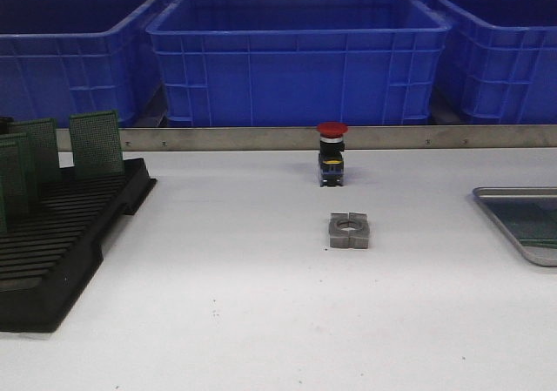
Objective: Place circuit board on tray
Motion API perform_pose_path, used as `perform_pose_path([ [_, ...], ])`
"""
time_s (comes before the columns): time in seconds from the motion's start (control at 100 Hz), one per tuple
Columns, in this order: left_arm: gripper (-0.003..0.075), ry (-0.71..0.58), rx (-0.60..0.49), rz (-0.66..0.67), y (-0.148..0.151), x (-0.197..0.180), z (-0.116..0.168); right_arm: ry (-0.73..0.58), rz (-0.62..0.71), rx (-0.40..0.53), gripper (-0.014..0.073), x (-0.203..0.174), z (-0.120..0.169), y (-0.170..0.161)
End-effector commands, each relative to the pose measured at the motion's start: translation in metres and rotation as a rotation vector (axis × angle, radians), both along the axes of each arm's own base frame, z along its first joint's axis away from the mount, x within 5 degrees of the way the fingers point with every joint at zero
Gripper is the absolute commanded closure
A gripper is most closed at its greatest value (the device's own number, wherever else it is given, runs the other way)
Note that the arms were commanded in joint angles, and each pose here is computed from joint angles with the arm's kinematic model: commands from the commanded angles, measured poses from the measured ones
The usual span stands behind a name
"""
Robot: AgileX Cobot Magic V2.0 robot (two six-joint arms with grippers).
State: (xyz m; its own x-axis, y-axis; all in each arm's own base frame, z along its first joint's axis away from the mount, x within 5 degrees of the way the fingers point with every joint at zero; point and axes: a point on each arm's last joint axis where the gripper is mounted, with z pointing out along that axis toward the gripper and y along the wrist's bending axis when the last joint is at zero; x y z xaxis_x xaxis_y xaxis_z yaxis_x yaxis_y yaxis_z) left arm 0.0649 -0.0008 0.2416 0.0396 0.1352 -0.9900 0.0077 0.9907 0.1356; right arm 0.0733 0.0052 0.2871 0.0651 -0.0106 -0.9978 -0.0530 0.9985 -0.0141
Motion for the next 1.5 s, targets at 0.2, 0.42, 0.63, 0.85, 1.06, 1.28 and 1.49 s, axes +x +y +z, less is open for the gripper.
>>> perform_pose_path([
  [0.2, 0.0739, -0.119, 0.000, -0.011, -0.001, -0.011, -0.027, -0.046, -0.038, 0.008, 0.0663, 0.000, 0.010, -0.003],
  [0.42, 0.0738, -0.107, -0.002, -0.011, -0.001, -0.010, -0.036, -0.047, -0.039, 0.008, 0.0663, 0.000, 0.010, -0.004],
  [0.63, 0.0739, -0.107, -0.009, -0.012, -0.001, -0.010, -0.036, -0.047, -0.039, 0.008, 0.0663, 0.000, 0.010, -0.004],
  [0.85, 0.0739, -0.107, -0.009, -0.012, -0.001, -0.010, -0.036, -0.047, -0.039, 0.008, 0.0663, 0.000, 0.010, -0.004],
  [1.06, 0.0739, -0.107, -0.009, -0.012, -0.001, -0.010, -0.036, -0.047, -0.039, 0.008, 0.0663, 0.000, 0.010, -0.004],
  [1.28, 0.0739, -0.107, -0.009, -0.012, -0.001, -0.010, -0.036, -0.047, -0.039, 0.008, 0.0663, 0.000, 0.010, -0.004],
  [1.49, 0.0739, -0.107, -0.009, -0.012, -0.001, -0.010, -0.036, -0.050, -0.049, 0.010, 0.0663, 0.000, 0.010, -0.004],
])
